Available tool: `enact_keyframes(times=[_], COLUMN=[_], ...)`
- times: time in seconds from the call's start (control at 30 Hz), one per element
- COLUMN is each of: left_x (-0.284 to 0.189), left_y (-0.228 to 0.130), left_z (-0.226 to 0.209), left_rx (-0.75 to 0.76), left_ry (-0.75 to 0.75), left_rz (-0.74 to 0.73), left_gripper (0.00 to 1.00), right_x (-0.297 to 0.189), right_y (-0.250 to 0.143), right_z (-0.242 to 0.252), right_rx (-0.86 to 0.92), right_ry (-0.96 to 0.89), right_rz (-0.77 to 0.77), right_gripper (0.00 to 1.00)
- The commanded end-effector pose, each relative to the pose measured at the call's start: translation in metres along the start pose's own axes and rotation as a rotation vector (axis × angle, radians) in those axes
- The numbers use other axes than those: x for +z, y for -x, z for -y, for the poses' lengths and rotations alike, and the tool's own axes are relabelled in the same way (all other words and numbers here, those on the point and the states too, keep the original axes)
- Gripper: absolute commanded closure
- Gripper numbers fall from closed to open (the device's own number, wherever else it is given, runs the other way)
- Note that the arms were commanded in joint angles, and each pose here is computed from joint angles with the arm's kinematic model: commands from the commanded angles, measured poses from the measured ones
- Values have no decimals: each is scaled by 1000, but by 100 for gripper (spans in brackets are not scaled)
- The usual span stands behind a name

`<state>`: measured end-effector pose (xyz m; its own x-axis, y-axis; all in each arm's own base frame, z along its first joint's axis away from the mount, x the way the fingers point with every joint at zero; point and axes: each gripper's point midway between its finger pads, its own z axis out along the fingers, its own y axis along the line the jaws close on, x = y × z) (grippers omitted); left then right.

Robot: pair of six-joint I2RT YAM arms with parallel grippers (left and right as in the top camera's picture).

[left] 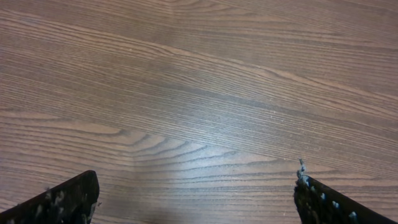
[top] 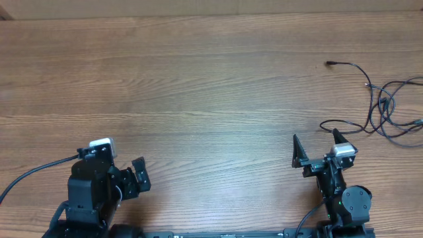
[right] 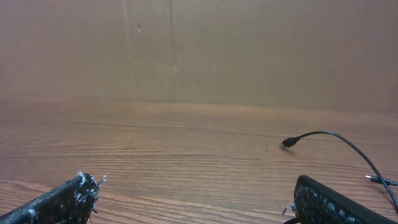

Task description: Untangle cables

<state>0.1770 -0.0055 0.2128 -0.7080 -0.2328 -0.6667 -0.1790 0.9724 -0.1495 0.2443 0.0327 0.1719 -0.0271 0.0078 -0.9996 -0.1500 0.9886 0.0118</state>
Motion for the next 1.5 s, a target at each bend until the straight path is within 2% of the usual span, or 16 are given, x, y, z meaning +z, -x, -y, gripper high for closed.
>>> enact_keyframes(times=[0.0, 1.17, 1.27, 1.47], left_x=[0, -2, -2, 23], left_y=[0, 0, 4, 15], left_z=[-3, -3, -5, 4], left_rx=[9, 7, 17, 46], left_ry=[11, 10, 6, -83], left_rz=[7, 15, 66, 283], left_gripper=[0, 0, 0, 0], right_x=[0, 0, 0, 0], right_y=[-1, -1, -1, -1], right_z=[-1, -1, -1, -1], right_rx=[-9, -9, -9, -9], right_ry=[6, 6, 6, 6], right_rz=[5, 5, 5, 5], right_gripper=[0, 0, 0, 0])
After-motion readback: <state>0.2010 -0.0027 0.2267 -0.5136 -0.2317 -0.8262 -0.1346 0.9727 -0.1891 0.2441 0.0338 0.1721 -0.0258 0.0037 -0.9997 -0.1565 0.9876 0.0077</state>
